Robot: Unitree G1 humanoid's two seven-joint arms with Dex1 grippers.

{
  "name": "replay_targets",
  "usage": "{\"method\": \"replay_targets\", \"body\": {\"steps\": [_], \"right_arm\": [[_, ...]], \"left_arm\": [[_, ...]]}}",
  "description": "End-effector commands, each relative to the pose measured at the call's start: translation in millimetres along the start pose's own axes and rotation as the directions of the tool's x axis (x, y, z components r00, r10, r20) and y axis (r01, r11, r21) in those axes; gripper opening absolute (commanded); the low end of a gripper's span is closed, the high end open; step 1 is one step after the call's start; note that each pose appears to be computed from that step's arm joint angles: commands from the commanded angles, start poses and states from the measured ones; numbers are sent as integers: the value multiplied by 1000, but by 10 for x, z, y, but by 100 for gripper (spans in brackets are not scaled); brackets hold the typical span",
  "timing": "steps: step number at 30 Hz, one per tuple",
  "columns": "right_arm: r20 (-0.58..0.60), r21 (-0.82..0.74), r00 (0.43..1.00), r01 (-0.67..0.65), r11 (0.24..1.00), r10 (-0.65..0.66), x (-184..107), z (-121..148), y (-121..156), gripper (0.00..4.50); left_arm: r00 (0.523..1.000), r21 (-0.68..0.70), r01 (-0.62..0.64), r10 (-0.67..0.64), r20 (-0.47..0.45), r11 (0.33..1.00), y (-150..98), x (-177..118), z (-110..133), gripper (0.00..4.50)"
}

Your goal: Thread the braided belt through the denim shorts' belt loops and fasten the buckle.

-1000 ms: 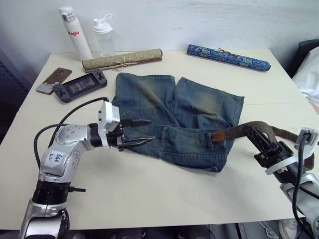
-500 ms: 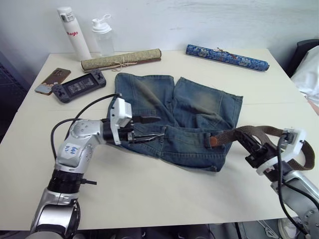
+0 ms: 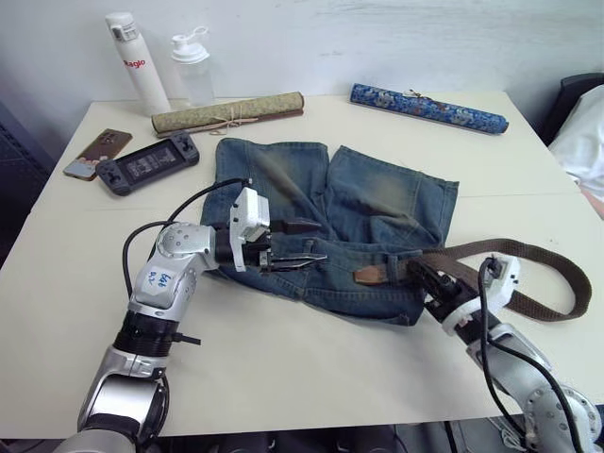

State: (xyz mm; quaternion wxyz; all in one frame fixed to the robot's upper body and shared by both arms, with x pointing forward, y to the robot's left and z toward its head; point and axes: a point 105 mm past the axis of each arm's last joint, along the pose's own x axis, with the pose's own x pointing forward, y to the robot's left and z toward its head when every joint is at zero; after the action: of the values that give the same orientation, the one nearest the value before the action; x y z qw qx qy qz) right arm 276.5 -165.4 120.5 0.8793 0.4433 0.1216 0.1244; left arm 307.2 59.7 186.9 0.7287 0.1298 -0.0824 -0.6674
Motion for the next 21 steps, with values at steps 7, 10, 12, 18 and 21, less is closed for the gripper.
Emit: {"method": "replay_targets", "body": {"steps": [7,10,12,18,21], "right_arm": [[-55,176,997,54,983,-45,65,-170,-99,0],[-62,177,997,64,982,-54,86,-175,-112,0],[-75,166,995,75,983,-63,96,-200,-122,0],[-55,111,996,80,991,-74,46,-143,-106,157],[-29,79,999,40,996,-38,-29,-33,-18,301]], "left_arm": [[997,96,55,-49,-64,994,13,144,-157,293],[992,130,66,-52,-114,989,39,173,-270,293],[993,121,59,-47,-106,991,71,199,-270,293],[996,47,52,-49,-72,998,136,298,-243,303],[995,-2,79,-79,-59,997,116,318,-230,303]]}}
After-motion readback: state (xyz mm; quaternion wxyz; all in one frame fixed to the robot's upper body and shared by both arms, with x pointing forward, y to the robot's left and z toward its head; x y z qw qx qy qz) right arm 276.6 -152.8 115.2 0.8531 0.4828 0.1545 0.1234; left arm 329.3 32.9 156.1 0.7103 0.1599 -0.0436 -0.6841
